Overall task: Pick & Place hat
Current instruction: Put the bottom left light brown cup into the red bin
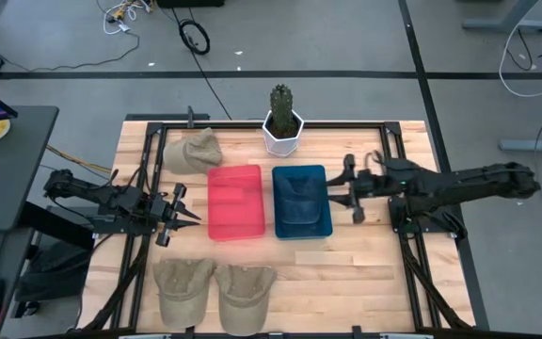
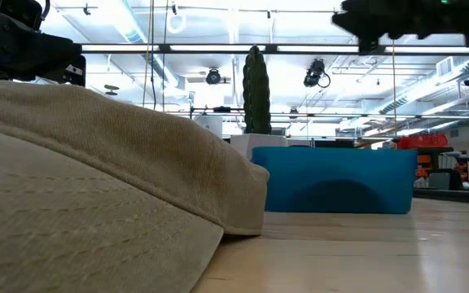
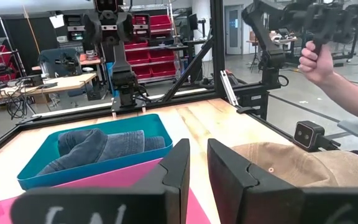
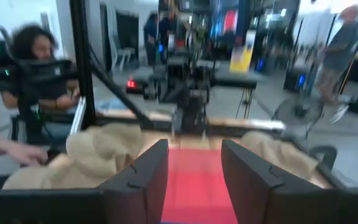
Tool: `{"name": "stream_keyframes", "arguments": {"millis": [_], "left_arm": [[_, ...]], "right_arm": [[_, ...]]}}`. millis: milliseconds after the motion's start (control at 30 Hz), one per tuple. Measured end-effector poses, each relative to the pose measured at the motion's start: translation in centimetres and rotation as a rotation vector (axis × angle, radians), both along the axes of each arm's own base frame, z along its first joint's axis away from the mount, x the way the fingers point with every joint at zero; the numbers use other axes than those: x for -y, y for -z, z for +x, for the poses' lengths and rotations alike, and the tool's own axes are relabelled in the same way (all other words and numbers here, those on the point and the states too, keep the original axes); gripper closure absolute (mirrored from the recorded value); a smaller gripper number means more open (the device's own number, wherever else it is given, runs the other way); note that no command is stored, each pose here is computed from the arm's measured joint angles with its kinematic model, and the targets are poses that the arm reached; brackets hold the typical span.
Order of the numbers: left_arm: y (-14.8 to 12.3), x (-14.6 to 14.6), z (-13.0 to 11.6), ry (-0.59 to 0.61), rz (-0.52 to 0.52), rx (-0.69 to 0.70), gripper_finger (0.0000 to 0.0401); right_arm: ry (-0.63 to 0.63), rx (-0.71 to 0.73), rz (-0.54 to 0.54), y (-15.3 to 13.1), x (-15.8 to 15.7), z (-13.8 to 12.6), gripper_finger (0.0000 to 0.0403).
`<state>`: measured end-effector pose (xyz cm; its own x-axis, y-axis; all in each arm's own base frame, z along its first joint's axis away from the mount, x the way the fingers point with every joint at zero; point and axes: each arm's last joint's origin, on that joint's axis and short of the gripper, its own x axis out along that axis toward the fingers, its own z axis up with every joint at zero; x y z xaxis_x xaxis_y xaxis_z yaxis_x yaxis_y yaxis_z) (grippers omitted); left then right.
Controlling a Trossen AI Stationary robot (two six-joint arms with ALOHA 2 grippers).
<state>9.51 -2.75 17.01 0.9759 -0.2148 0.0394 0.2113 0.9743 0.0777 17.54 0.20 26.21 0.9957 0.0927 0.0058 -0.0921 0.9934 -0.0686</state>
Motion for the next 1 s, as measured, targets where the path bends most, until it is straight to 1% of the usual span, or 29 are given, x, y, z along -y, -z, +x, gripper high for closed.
{"name": "stream_keyframes", "arguments": {"millis": [100,300,433,633,767,933,1000], "left_arm": [[0.0,0.0,0.0,0.000,0.000,-0.001,0.0341],[0.0,0.0,0.0,0.000,0.000,-0.001,0.0341],[0.0,0.0,0.0,0.000,0.000,0.000,0.0341],[0.0,0.0,0.0,0.000,0.000,0.000,0.0341],[0.0,0.0,0.0,0.000,0.000,0.000,0.0341],[0.0,0.0,0.0,0.000,0.000,0.000,0.0341],[0.0,0.0,0.0,0.000,0.000,-0.001,0.0341]], "right_arm": [[0.000,0.059,0.000,0.6,0.0,-1.6,0.0250],[-0.011,0.178,0.005,1.4,0.0,-3.7,0.0250],[-0.050,0.283,-0.027,2.4,-0.2,-5.2,0.0250],[-0.046,0.403,-0.041,4.1,-0.2,-6.9,0.0250],[-0.041,0.415,-0.063,5.4,-0.2,-7.5,0.0250],[-0.043,0.415,-0.054,5.4,-0.2,-8.1,0.0250],[-0.044,0.390,-0.052,5.7,-0.2,-8.2,0.0250]]}}
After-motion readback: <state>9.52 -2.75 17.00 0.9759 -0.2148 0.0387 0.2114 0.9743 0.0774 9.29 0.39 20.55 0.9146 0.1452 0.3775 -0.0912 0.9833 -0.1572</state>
